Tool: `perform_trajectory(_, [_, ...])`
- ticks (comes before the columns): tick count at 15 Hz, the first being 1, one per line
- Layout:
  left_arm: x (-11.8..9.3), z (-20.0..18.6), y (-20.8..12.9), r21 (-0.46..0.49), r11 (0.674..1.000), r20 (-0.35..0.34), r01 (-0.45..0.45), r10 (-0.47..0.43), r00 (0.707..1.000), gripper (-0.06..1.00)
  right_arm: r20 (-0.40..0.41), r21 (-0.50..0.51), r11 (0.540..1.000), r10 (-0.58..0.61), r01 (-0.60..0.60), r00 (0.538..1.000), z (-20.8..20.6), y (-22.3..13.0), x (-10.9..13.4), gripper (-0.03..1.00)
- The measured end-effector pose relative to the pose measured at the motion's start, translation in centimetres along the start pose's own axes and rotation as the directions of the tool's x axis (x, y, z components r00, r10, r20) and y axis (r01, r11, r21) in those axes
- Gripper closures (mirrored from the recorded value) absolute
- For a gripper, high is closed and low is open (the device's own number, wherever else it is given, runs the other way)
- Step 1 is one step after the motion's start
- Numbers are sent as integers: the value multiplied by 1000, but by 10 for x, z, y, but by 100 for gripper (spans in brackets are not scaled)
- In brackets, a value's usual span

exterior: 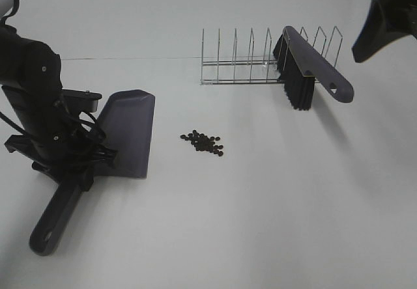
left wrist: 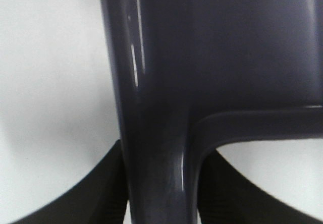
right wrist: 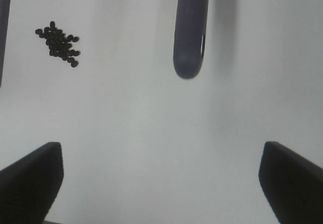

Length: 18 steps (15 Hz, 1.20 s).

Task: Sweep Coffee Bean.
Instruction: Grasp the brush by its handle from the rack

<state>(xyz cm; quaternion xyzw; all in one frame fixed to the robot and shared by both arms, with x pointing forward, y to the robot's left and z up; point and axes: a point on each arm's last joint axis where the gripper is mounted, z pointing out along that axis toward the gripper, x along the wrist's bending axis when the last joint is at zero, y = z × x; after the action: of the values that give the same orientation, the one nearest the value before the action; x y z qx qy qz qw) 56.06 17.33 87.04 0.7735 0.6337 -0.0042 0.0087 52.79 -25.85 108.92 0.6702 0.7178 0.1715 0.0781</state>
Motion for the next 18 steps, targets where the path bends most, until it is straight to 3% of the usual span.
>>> perform_trajectory(4, [0, 0, 0, -1, 1000, 0, -27, 27, 1000, 62, 10, 124, 992, 4, -6, 1000, 60, 74, -2, 6])
perform_trajectory(8, [-1, 0, 0, 3, 1000, 12, -18, 18, 1000, 62, 57, 130, 991, -44, 36, 997, 152, 143, -13, 7])
perform_trajectory(10, [-2, 0, -1, 13, 1000, 19, -8, 8, 1000, 62, 55, 138, 989, -53, 45, 997, 187, 153, -16, 9])
perform_trajectory(18, [-4, -1, -4, 52, 998, 46, 26, -28, 999, 62, 43, 192, 979, -74, 65, 996, 240, 152, -21, 16])
